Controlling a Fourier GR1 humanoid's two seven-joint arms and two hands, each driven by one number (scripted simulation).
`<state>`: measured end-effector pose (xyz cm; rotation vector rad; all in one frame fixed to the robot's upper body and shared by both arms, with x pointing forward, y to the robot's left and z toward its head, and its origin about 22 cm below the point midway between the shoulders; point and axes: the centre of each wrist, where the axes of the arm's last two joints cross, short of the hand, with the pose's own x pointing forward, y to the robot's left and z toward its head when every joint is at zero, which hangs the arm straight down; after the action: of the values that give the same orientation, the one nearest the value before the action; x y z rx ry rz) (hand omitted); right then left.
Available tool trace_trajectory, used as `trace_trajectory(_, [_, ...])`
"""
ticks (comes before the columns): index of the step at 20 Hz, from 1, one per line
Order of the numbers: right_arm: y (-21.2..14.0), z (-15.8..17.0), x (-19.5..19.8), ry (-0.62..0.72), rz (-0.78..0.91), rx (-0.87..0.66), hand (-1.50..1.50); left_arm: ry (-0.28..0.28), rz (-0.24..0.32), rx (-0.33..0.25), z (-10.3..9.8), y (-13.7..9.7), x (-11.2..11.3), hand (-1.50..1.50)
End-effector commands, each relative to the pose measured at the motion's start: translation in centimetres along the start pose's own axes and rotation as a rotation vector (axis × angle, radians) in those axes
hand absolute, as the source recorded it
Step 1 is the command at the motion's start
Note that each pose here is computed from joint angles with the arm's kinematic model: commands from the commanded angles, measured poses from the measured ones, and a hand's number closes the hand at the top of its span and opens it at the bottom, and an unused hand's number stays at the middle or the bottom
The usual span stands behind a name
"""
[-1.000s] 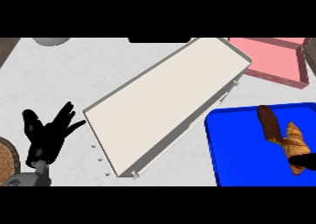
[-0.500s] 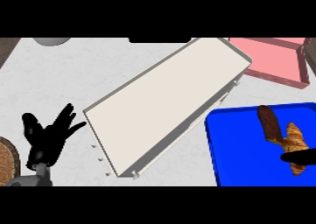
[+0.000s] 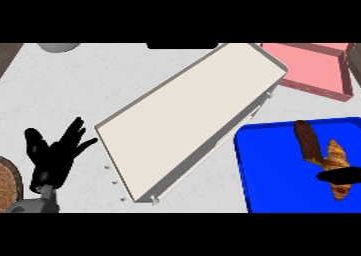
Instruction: Pick the croissant from the tray and place it in the tiered shelf
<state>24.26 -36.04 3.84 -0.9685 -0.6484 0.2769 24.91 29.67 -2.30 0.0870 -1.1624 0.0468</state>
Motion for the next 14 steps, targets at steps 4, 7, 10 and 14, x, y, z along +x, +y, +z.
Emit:
trace_trajectory(4, [1.3,-1.7,-1.0,-0.036,-0.036,-0.015,-1.5,0.041,0.002,0.007,0.3,-0.3,-1.8,0.0])
trace_trajectory(7, [2.4,-3.1,-1.3,-0.053,-0.004,0.003,-1.5,0.058,0.005,-0.018,0.1,-0.9,0.8,0.0])
trace_trajectory(10, [3.8,-2.4,-1.8,-0.107,0.176,0.217,1.5,0.041,-0.008,-0.007,0.5,-1.0,-0.7,0.0])
trace_trajectory(14, [3.7,-2.6,-1.5,-0.183,0.102,0.168,1.5,0.048,-0.015,0.0,0.0,0.8,0.6,0.0])
